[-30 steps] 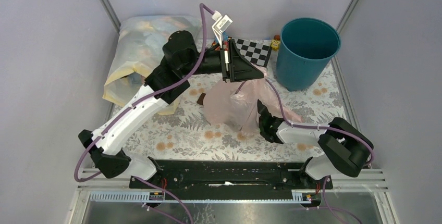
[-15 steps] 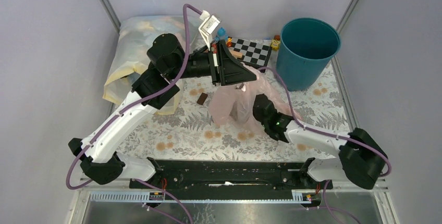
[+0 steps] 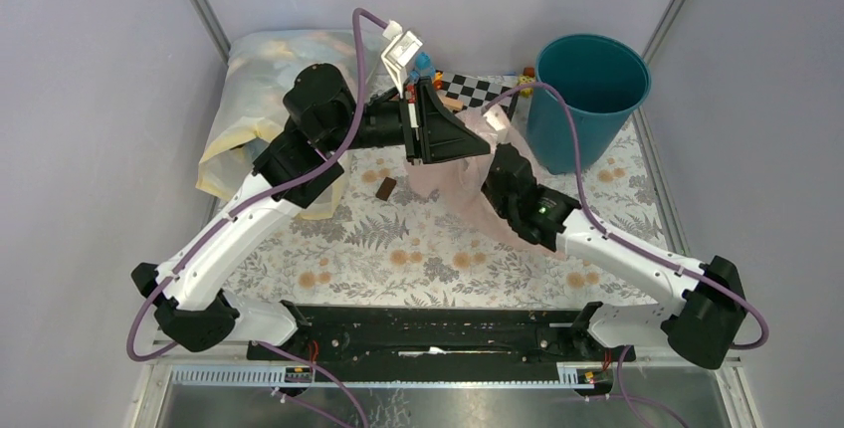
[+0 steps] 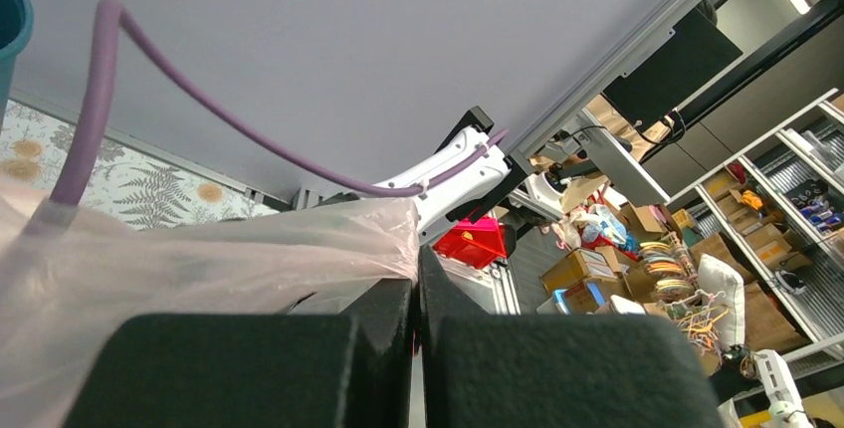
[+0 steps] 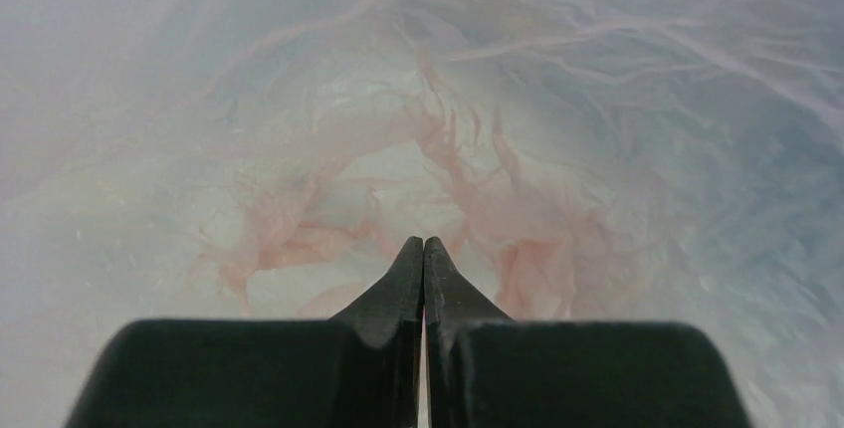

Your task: Put the trash bags into the trash bin

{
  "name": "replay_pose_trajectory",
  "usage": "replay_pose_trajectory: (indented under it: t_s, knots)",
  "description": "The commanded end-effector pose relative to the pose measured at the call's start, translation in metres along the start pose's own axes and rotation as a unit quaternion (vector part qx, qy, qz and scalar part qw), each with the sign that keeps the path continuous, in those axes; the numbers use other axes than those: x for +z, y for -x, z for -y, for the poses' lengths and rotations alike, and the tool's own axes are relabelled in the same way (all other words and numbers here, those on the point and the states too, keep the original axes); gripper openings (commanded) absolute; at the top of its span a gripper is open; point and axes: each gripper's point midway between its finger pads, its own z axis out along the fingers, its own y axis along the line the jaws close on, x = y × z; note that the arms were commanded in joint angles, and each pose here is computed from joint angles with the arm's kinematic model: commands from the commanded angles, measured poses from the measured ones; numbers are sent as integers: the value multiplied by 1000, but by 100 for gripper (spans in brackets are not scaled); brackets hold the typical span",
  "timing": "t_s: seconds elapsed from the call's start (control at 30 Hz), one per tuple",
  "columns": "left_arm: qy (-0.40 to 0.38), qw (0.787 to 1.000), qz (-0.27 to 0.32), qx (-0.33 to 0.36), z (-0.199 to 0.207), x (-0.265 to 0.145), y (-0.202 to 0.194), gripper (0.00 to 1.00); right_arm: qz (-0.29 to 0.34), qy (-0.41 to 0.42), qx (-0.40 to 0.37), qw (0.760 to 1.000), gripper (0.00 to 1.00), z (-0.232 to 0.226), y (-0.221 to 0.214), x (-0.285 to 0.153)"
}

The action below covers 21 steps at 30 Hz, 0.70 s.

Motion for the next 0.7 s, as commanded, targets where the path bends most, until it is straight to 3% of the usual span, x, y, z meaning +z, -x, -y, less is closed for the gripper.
replay_pose_trajectory:
  t_s: [0.0,0.37,0.53,0.67]
  knots:
    - [-35,998,23,55,35,-12,17,0,45,-146,-11,988,0,51,52,-14]
    - [-10,994,38,101,18,-3,28,0,129,-269,30,954,0,151,179,-78]
    - [6,987,83,135,3,7,47,0,132,-325,14,936,0,183,209,-88]
    - [47,985,92,139,-38,25,57,0,108,-361,18,926,0,215,214,-82]
